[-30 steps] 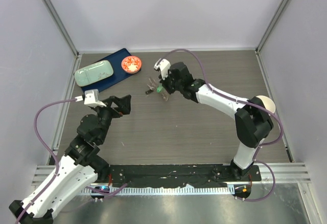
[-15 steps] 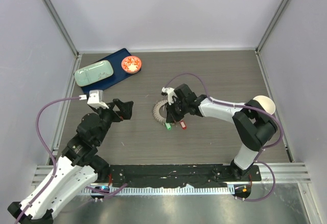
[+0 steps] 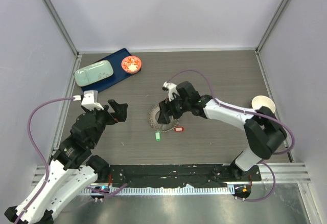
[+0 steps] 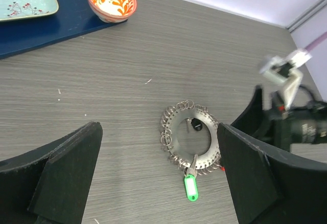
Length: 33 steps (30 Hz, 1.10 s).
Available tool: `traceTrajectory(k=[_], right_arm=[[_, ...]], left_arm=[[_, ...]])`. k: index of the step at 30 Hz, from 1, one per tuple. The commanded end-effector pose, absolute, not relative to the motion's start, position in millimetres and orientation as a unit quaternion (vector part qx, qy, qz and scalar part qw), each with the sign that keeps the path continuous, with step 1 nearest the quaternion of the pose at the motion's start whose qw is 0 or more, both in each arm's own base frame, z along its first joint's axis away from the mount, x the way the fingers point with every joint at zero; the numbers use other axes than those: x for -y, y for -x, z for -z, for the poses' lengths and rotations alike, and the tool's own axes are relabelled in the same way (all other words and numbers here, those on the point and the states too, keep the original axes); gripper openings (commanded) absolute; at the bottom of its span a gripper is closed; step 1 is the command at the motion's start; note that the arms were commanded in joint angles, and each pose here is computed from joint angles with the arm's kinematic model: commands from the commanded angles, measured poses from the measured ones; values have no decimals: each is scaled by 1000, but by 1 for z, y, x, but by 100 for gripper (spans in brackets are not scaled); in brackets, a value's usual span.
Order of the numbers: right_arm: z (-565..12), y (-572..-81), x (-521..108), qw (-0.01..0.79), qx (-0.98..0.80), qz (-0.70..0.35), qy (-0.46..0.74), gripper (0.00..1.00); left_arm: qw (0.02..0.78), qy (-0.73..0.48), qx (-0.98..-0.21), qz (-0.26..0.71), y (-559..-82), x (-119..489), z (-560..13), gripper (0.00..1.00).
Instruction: Put the keys on the keyring
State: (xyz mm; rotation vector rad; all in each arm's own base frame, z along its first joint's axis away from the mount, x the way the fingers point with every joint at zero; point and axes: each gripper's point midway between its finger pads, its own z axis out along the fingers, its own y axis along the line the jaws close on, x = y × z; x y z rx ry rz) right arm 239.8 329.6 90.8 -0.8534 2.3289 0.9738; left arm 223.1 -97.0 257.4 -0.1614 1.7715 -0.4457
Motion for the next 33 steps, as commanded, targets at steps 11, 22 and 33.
traceTrajectory(k=[11,22,33], right_arm=[[-211,-348,-183,498,-861,-98,43,98],[-303,-284,-43,643,-751,41,-147,100],[-344,-217,5,706,-690,19,-154,100]], left_arm=[[512,84,-830,204,-256,112,-231,100],[544,189,-805,143,-267,43,-255,100],[734,156,-657,72,-184,-10,-313,100]])
